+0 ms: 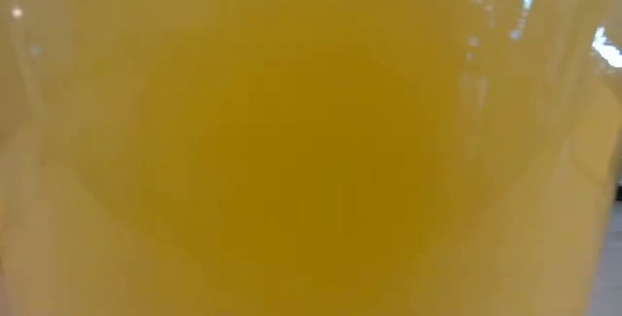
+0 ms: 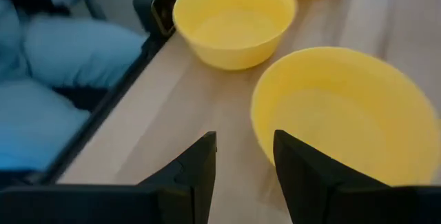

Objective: Pick & Place Mini bowls
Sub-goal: Put the yellow bowl on the shelf

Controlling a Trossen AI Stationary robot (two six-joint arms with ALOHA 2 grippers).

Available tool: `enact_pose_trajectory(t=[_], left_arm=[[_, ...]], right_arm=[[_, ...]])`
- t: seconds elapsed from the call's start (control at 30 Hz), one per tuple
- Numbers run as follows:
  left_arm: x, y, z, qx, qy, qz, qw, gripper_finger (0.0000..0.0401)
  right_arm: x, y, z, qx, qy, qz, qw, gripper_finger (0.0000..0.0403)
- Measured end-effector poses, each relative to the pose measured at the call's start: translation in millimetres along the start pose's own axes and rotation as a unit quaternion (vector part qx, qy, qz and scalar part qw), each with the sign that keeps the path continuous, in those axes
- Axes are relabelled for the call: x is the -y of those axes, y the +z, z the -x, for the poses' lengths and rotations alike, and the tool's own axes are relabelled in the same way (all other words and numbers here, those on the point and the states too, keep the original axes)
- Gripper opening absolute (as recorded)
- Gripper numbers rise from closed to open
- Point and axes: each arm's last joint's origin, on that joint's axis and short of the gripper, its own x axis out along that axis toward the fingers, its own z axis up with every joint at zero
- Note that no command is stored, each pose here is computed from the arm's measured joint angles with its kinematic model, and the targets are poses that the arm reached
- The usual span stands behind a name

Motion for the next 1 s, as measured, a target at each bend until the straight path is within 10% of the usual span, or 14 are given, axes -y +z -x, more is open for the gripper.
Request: enact_pose_trajectory(t=[0.33, 1.0], left_arm=[[22.1, -14.4, 8.4, 0.012, -0.007, -0.01, 1.0, 0.0223], [27.8, -20.0, 14.2, 0.014, -0.009, -0.055, 0.998, 0.0223]], right_arm=[[-5.1, -4.1, -39.3, -0.048, -0.053, 0.19, 0.979, 0.0132], [23.9, -7.9, -50.2, -0.082, -0.093, 0.203, 0.971, 0.0008]])
